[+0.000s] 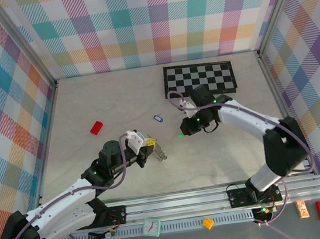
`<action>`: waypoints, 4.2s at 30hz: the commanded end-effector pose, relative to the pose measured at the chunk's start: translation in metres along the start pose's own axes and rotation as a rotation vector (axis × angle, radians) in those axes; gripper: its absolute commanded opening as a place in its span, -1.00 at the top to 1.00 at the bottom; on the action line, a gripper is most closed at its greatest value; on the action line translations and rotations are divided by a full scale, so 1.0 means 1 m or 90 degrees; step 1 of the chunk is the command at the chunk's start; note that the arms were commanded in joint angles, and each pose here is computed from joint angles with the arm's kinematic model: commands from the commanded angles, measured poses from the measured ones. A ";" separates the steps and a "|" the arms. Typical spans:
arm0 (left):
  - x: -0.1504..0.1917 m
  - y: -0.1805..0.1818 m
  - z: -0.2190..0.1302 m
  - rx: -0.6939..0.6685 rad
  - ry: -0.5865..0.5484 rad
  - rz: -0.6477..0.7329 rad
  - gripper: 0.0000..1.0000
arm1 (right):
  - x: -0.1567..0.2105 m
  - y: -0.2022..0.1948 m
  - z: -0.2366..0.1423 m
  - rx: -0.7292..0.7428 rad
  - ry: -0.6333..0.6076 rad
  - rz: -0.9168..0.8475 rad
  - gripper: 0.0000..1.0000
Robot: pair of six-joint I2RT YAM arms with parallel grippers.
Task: Put the keys on the keyring
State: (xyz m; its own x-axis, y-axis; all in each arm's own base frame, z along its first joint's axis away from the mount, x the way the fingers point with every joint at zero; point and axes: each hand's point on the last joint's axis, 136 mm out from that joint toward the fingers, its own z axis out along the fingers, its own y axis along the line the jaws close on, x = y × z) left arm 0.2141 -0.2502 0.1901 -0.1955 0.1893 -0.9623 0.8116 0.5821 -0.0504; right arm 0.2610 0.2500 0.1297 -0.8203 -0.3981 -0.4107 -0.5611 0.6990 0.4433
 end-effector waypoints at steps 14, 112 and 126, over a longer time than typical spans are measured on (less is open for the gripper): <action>-0.022 -0.015 0.002 0.062 0.021 -0.050 1.00 | -0.004 0.100 -0.053 -0.123 -0.205 -0.479 1.00; -0.016 -0.011 0.011 0.054 0.027 -0.082 1.00 | -0.012 0.115 -0.020 -0.003 -0.254 -0.621 1.00; -0.015 -0.012 0.012 0.056 0.026 -0.082 1.00 | -0.007 0.121 -0.018 -0.035 -0.248 -0.623 1.00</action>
State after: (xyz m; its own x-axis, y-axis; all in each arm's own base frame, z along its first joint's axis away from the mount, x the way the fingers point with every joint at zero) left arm 0.2085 -0.2667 0.1865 -0.3522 0.1966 -0.9151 0.8206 0.5350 -0.2009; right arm 0.2022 0.3221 0.1976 0.0719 -0.5733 -0.8162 -0.9659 0.1641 -0.2003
